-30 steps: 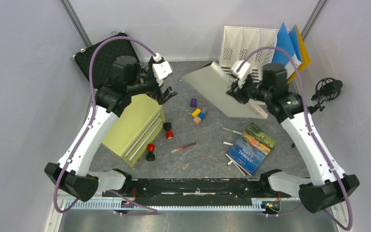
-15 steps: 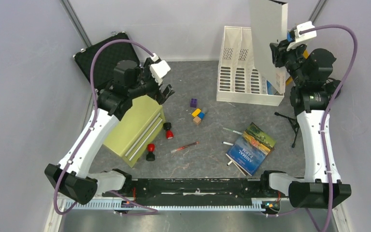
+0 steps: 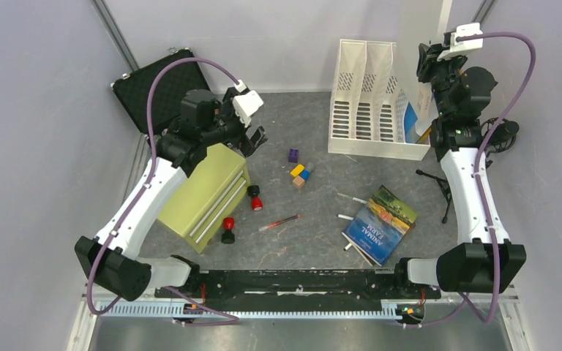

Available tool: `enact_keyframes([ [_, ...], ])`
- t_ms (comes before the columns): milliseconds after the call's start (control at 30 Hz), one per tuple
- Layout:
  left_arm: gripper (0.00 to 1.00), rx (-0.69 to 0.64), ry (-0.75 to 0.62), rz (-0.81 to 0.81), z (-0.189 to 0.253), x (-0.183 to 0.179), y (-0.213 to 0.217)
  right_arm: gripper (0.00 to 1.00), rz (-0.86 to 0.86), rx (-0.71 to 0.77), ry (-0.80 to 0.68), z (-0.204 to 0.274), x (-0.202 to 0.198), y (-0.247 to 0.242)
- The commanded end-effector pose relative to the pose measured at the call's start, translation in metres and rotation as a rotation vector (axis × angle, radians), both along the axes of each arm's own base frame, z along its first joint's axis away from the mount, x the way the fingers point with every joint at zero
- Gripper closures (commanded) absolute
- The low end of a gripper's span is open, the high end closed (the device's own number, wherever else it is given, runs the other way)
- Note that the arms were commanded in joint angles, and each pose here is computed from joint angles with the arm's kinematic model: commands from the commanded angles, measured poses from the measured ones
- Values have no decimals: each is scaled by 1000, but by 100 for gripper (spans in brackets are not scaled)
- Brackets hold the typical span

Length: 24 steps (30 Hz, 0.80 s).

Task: Organize the desk
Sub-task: Place the folder in the storage box.

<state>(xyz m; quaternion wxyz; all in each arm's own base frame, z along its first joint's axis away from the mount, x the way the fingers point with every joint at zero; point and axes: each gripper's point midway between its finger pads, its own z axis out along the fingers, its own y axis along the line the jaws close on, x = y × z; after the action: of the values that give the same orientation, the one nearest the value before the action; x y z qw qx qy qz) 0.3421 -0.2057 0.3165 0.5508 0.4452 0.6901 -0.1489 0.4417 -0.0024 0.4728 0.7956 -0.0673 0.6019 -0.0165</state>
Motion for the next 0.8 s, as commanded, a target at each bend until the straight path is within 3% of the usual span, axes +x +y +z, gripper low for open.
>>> enact_keyframes([
  [0, 0, -44, -31, 18, 18, 10, -4, 100, -45, 27, -187, 41, -5, -9],
  [767, 0, -32, 11, 25, 1, 23, -10, 100, -118, 34, -158, 4, 24, -24],
])
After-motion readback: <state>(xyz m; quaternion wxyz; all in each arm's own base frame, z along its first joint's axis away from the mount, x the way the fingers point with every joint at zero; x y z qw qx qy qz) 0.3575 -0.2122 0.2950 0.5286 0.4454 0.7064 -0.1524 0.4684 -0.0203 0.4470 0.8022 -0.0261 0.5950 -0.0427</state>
